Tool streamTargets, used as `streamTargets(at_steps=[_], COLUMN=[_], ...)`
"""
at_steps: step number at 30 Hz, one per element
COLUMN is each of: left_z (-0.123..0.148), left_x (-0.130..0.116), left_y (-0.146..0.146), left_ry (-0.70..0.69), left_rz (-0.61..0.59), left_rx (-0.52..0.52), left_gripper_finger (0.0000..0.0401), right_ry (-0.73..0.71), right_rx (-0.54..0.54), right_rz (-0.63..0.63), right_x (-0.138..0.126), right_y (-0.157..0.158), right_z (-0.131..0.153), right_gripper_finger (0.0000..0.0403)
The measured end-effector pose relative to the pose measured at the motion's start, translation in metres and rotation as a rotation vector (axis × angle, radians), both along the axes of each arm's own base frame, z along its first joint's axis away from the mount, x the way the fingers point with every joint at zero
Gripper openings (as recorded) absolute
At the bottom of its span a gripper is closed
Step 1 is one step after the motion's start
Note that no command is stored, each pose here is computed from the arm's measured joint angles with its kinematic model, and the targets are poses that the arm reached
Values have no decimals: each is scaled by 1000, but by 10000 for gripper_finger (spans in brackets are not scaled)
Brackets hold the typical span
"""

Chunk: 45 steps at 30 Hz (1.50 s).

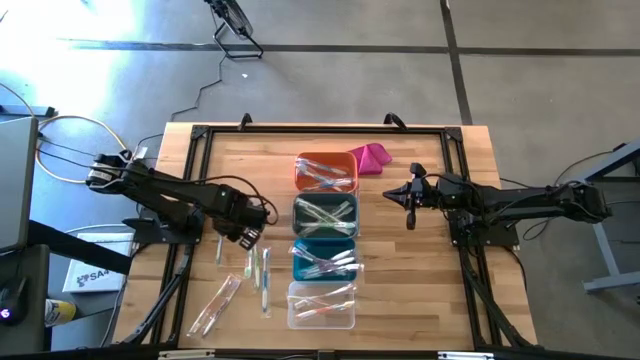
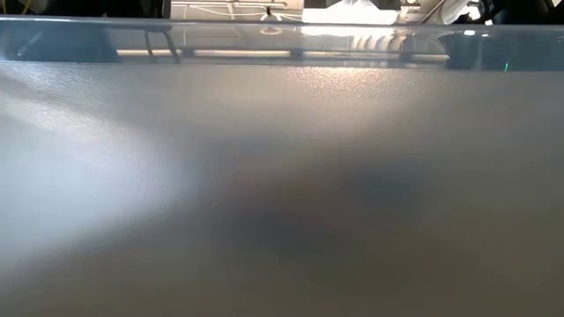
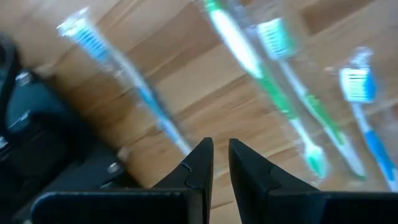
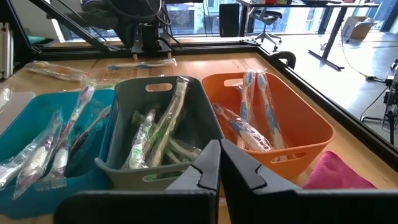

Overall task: Pick & Place Toothbrushes
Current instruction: Put the blue toothbrush into the orange bin

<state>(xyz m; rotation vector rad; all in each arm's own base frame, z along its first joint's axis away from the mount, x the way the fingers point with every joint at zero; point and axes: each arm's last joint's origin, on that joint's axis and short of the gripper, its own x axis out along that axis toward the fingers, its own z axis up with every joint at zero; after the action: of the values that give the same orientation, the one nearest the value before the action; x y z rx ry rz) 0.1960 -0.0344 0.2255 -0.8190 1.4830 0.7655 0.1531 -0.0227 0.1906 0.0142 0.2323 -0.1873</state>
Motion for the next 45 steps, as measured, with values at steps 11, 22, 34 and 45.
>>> streamTargets(at_steps=[11,22,34,45], left_z=[-10,-37,-52,-66], left_x=[-8,-24,-26,-29], left_y=[2,3,4,6], left_ry=[65,173,136,114], left_rz=[-16,76,116,167], left_rx=[18,8,14,55], left_gripper_finger=[48,153,197,197], right_ry=[0,0,1,1], right_rx=[0,0,1,1], right_rz=[0,0,1,1], right_x=[0,0,0,0], right_y=[0,0,0,0], right_z=[0,0,0,0], right_gripper_finger=[4,4,4,4])
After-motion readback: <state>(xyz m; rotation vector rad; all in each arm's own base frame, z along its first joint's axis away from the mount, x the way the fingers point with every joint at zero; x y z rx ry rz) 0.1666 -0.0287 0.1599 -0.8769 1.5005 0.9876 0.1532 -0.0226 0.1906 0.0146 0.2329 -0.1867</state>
